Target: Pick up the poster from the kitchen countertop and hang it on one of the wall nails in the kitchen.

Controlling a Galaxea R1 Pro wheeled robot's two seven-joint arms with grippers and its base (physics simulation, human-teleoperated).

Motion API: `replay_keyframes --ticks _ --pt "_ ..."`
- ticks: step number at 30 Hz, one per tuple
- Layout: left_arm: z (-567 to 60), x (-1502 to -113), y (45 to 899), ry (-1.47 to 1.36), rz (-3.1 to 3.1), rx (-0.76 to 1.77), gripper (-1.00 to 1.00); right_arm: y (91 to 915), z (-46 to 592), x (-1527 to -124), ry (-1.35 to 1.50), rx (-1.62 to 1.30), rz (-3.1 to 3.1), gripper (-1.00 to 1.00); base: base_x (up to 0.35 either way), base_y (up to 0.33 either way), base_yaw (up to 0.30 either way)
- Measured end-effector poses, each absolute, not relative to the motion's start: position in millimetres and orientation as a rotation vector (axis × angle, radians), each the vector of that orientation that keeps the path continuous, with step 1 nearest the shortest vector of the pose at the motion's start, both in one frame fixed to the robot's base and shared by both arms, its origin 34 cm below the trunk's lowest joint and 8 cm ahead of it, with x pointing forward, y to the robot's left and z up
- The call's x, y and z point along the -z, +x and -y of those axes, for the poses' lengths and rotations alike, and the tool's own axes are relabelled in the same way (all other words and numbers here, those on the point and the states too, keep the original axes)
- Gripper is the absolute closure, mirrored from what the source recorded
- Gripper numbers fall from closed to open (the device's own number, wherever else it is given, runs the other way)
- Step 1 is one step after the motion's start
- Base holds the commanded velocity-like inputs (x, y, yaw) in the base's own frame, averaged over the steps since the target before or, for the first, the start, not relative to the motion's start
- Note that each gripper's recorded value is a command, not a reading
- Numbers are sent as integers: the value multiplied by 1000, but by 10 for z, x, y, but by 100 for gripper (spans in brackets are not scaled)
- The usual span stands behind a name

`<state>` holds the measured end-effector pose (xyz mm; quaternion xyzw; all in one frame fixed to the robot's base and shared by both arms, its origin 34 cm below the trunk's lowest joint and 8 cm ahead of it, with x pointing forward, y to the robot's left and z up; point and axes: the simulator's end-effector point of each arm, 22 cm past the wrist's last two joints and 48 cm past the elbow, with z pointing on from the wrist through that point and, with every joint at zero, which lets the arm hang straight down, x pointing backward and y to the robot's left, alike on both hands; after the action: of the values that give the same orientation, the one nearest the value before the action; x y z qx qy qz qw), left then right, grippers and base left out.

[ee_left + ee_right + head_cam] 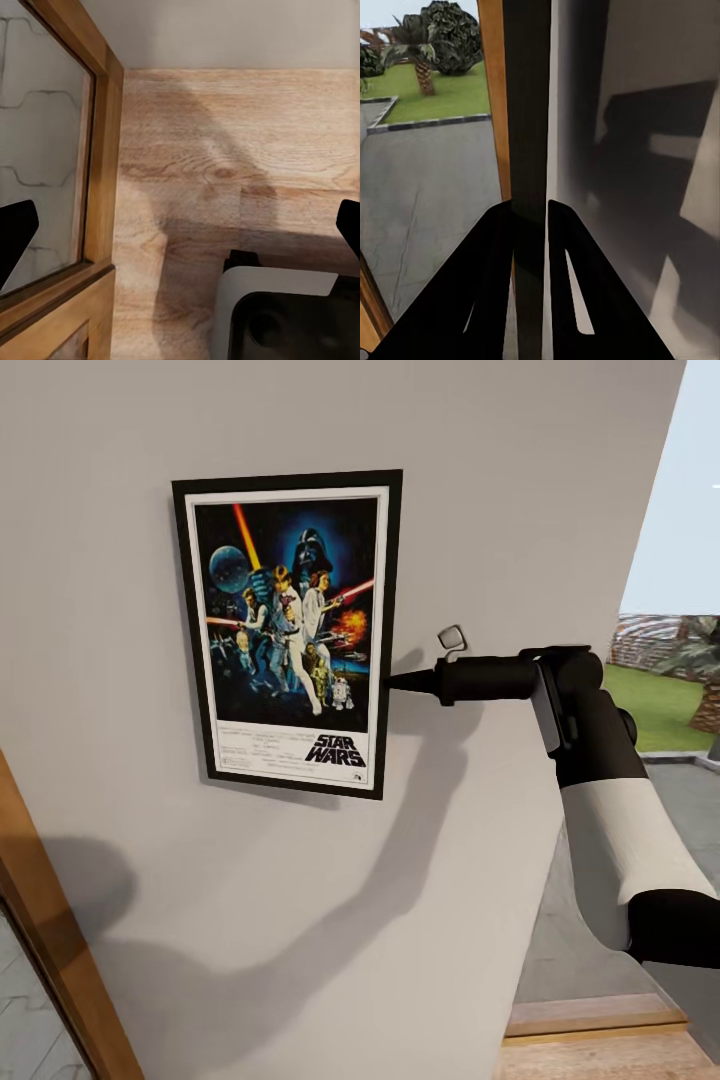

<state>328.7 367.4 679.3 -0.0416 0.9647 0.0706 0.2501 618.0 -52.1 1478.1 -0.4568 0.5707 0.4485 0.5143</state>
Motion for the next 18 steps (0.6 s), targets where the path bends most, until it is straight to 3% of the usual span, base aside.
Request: replay_keyframes --ticks 18 --pt "-3674 -6795 3291 -113 -2625 -192 -100 6180 521 -14780 -1098 -1078 -1372 100 0 28 0"
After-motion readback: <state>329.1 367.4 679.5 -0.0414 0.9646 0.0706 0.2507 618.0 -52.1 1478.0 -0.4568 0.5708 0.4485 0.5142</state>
